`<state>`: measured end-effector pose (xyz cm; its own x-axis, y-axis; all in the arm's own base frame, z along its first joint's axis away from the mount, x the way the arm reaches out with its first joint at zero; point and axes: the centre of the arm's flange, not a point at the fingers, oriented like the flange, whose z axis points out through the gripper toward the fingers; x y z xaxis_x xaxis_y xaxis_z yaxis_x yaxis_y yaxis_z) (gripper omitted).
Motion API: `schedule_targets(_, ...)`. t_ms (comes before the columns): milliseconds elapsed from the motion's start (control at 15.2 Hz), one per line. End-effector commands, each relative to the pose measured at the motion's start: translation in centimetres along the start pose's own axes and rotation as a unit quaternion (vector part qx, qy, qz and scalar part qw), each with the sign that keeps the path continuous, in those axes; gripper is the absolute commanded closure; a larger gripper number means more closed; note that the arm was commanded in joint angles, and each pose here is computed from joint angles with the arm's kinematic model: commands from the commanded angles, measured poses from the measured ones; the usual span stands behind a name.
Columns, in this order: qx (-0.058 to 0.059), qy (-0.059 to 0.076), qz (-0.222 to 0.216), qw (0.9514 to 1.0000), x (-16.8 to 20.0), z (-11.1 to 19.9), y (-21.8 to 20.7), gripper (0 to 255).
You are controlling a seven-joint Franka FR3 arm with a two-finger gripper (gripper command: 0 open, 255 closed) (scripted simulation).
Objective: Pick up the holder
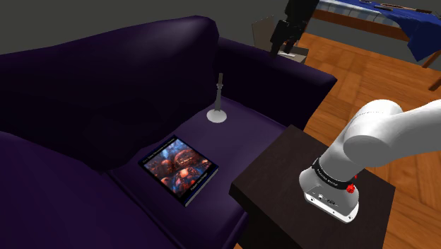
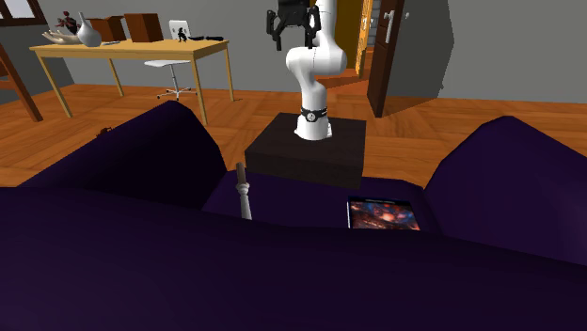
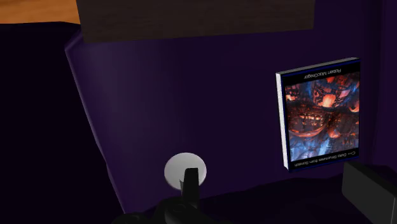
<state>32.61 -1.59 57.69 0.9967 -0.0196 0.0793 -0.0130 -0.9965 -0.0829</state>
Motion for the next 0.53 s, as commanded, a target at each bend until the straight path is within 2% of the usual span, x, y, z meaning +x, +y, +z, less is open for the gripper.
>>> schedule_targets(0,0.0,0.0,0.0,1.0,0.0,0.0,0.0,0)
schedule_targets(462,-0.01,-0.035,0.018,0.9992,8.5,5.5,0.8,0)
